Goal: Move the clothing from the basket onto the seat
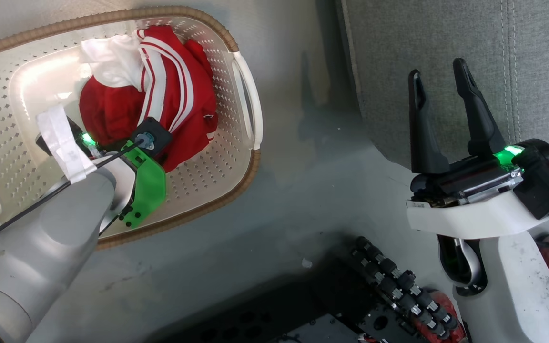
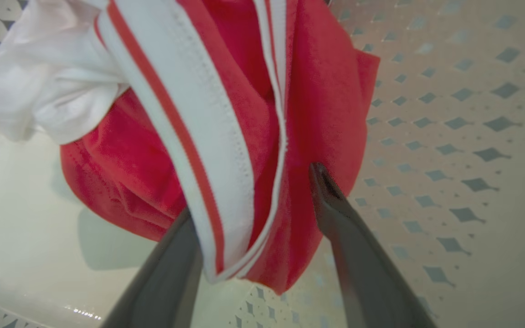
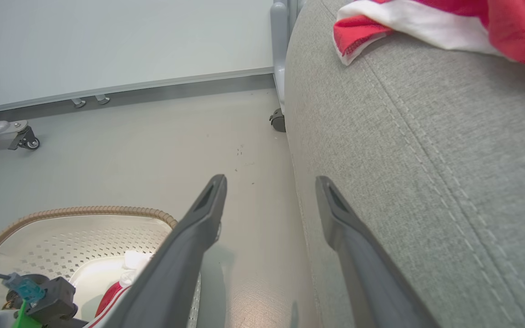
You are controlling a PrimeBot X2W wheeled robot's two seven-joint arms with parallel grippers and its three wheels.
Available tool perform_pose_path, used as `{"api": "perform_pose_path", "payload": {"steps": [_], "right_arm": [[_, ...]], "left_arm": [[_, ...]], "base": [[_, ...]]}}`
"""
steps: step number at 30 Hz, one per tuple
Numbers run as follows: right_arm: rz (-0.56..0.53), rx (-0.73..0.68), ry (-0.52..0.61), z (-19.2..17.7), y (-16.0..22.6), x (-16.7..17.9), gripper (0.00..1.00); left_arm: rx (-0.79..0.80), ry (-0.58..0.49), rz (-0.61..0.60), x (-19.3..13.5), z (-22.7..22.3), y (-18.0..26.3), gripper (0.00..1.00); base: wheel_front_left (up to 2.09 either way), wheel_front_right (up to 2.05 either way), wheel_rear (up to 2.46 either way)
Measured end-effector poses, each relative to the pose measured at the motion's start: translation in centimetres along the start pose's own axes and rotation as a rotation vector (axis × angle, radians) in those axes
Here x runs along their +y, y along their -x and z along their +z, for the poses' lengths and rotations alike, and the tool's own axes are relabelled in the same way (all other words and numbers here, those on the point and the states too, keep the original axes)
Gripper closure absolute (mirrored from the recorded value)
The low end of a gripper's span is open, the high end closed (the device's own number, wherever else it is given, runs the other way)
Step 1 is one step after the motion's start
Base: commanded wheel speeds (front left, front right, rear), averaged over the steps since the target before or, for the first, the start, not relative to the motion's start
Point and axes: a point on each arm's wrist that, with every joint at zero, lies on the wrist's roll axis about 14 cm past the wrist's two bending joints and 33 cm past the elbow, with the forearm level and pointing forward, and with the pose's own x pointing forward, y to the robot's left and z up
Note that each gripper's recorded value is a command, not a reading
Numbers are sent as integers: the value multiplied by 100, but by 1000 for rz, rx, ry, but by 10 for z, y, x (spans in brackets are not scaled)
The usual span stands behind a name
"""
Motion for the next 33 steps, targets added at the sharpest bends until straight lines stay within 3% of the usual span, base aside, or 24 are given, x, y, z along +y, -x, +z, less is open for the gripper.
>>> {"api": "perform_pose_path", "payload": {"steps": [9,20,33], "right_arm": [[6,-11,2,7,2,2,0],[53,-90,32,45,17,20,0],[137,-139,-2,75,84,58,0]], "left_arm": [[-56,-5,4,-2,16,9,100],[-261,13,49,-39,63,64,100],[-484,36,281,-61,104,165,100]], "base": [[0,0,0],[0,0,0],[0,0,0]]}}
